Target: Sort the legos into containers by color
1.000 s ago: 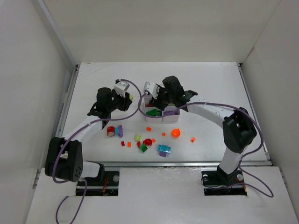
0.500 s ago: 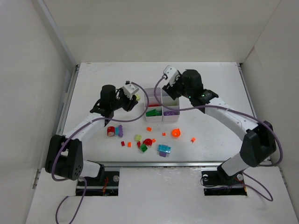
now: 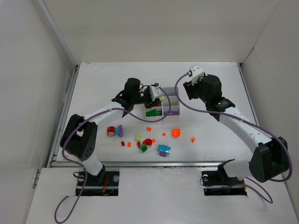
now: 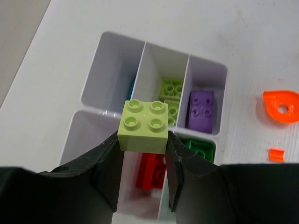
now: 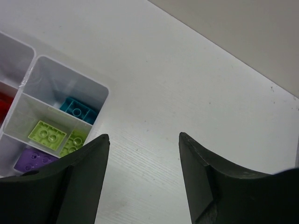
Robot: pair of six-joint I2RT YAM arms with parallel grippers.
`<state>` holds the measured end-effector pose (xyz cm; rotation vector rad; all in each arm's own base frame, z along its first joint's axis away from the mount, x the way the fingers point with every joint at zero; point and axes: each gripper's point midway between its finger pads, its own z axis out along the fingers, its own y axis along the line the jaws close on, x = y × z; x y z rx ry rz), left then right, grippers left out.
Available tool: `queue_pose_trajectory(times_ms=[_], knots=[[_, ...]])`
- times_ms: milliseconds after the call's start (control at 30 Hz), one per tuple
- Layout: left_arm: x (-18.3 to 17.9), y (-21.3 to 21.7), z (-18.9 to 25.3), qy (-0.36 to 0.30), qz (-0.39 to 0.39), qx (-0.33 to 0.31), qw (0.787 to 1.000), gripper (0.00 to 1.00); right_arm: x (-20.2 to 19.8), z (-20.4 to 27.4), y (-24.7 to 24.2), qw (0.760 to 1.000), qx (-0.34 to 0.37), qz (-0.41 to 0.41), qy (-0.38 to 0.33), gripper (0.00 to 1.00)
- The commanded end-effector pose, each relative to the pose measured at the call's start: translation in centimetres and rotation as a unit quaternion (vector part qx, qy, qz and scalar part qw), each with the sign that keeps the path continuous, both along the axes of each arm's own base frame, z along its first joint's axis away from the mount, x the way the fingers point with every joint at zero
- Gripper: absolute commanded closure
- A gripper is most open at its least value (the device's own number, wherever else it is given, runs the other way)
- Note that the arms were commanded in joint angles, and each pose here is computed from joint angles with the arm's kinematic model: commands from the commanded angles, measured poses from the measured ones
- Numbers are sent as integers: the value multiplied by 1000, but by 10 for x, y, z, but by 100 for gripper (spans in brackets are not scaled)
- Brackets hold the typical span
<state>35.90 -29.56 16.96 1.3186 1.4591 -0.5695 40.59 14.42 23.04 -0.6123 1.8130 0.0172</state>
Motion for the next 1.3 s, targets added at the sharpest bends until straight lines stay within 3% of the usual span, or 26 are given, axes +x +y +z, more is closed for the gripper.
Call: queue_pose_trajectory(times_ms=[0,200,433,567,600,833,1167,1267], knots=[[5,-39,31,-43,-54,-37,997,100,3,26,-6,998,34,-20,-43,33],[5,-86,32,-26,-84,-49,995,100,0,20,-11,999,26,-11,-40,33],[7,-89,9,8,-77,-27,997,100,4,14,-18,999,23,-9,-35,33],[6,-86,-2,16,-75,-11,997,90,7,9,-15,999,18,-3,-30,33],[6,-86,-2,16,-75,-11,997,83,10,9,-14,999,18,-3,-30,33],[14,-82,-6,24,-38,-14,999,71,14,16,-6,999,28,11,-32,33],[20,-79,-8,43,-4,-22,999,39,10,20,-5,999,24,24,-40,32],[21,-79,-8,42,0,-21,999,39,9,20,-3,998,26,28,-39,32]])
